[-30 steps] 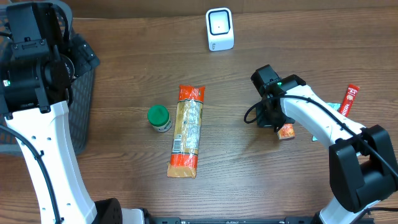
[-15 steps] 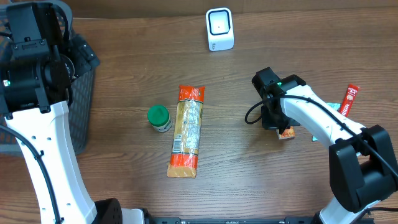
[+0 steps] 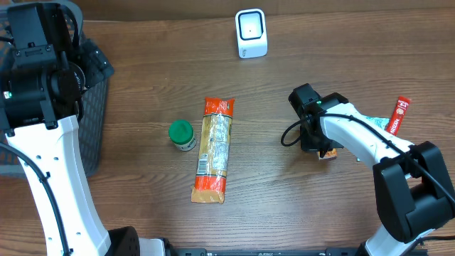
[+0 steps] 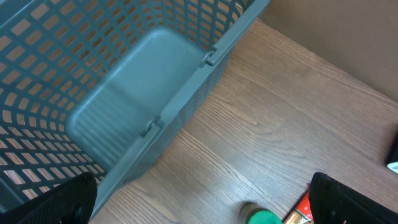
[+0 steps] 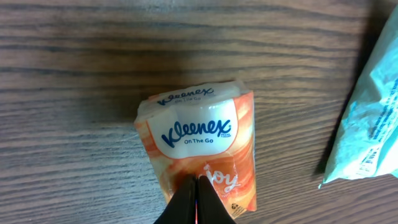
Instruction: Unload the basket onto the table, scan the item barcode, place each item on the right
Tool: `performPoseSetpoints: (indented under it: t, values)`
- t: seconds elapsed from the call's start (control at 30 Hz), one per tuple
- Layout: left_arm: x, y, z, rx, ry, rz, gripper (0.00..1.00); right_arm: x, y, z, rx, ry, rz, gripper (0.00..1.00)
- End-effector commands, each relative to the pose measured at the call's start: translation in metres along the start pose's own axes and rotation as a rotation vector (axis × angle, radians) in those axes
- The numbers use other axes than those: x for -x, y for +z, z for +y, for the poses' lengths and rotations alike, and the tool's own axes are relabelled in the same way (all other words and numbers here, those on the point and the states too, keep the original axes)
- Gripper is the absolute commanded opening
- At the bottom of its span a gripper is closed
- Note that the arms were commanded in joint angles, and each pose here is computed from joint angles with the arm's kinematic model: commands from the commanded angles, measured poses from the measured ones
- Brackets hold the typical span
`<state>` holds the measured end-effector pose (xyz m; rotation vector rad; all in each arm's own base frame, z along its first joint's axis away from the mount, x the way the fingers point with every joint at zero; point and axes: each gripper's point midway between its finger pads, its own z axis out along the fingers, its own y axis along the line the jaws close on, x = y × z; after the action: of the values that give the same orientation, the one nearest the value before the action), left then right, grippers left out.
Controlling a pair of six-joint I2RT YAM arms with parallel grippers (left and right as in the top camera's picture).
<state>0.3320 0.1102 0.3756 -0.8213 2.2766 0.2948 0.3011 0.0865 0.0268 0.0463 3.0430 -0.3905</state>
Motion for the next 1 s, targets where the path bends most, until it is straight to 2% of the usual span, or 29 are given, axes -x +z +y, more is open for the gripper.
performPoseSetpoints:
  t: [0.0, 0.33, 0.97]
  values:
    - [0.003, 0.001, 0.002, 0.013, 0.004, -0.009, 1.0, -0.005, 0.002, 0.008, 0.031, -0.001, 0.02, 0.04]
    - [0.003, 0.001, 0.002, 0.013, 0.004, -0.009, 1.0, -0.008, 0.0, 0.027, 0.124, -0.003, 0.04, 0.04]
    - [0.003, 0.001, 0.002, 0.013, 0.004, -0.009, 0.99, -0.009, -0.007, 0.052, 0.15, -0.048, -0.009, 0.04]
